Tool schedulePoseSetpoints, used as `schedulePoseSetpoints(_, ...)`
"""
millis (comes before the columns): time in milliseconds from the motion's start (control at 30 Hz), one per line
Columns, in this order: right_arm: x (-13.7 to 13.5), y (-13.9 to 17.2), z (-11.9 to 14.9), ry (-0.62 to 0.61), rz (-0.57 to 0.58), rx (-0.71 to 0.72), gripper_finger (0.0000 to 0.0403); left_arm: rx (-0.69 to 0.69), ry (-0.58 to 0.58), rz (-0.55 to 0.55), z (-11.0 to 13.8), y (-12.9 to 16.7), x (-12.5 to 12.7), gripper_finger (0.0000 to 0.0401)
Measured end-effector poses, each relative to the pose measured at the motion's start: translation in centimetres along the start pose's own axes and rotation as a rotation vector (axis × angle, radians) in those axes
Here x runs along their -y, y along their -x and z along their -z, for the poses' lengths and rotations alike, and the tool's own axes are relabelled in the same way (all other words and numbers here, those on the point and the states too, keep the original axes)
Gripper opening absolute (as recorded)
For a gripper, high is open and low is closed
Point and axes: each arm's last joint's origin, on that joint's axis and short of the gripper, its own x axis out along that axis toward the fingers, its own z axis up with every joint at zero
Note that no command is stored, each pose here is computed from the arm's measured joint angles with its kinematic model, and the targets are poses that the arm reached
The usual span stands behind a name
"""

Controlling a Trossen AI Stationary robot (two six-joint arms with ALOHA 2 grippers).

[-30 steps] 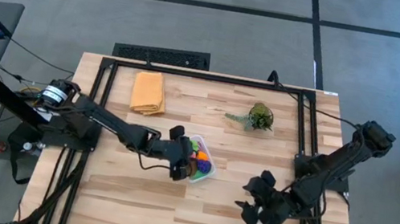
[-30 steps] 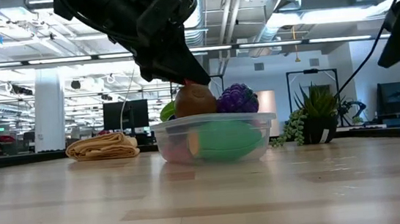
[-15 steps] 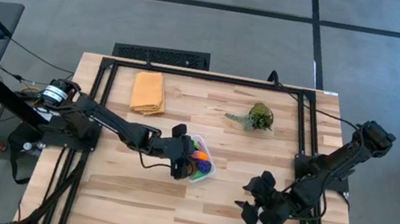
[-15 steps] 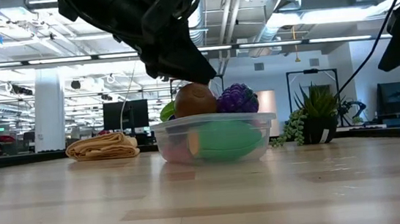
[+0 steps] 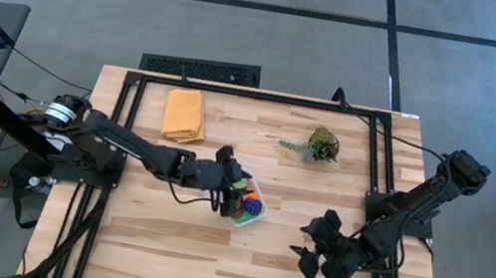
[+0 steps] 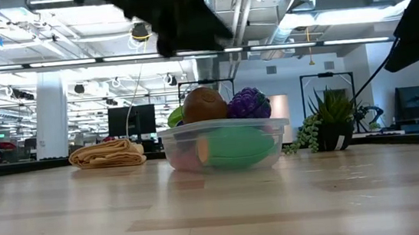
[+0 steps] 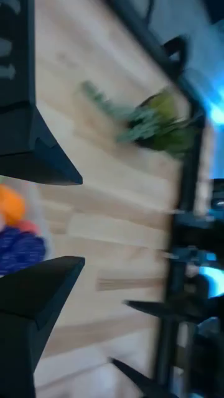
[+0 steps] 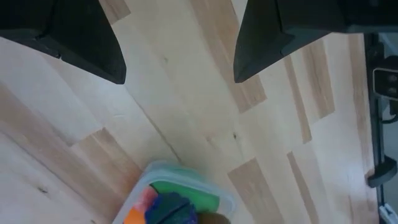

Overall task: Pick and placing Produce into tupperware
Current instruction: Return to Home Position

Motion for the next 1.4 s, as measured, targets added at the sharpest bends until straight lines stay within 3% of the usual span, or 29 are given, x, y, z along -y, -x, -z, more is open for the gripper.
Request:
schedulePoseSetpoints(100, 0.1, -0.2, -0.3, 0.003, 0.003, -0.01, 0.0322, 0.058, -0.022, -0.008, -2.2, 1.9, -0.3, 0.019)
schedulePoseSetpoints(300, 0.8, -1.0, -1.1, 0.141, 0.013, -0.068, 0.0322, 0.237, -0.056, -0.001, -6.9, 6.9, -1.1, 0.019)
schedulePoseSetpoints(533, 1.6, -0.9, -3.5, 0.113, 0.048, -0.046, 0.0322, 0.354, -0.038, 0.008, -9.4, 12.9, -2.6, 0.019)
schedulePoseSetpoints(767, 0.9, 2.5, -7.3, 0.336, -0.084, 0.006, 0.0322, 0.253, -0.17, -0.15, -8.5, 17.7, -5.0, 0.019)
schedulePoseSetpoints(900, 1.0, 4.8, -9.8, 0.443, -0.131, 0.107, 0.0322, 0.169, -0.101, -0.147, -7.3, 19.8, -5.9, 0.019)
schedulePoseSetpoints(967, 1.4, 6.0, -11.0, 0.464, -0.141, 0.157, 0.0322, 0.114, -0.086, -0.089, -6.6, 20.5, -6.2, 0.019)
schedulePoseSetpoints(1133, 3.0, 8.9, -13.3, 0.476, -0.171, 0.303, 0.0322, -0.022, -0.138, 0.197, -5.3, 21.7, -6.0, 0.019)
schedulePoseSetpoints(1400, 7.0, 11.1, -13.6, 0.419, -0.197, 0.442, 0.0322, 0.045, -0.201, 0.241, -4.0, 22.7, -6.6, 0.019)
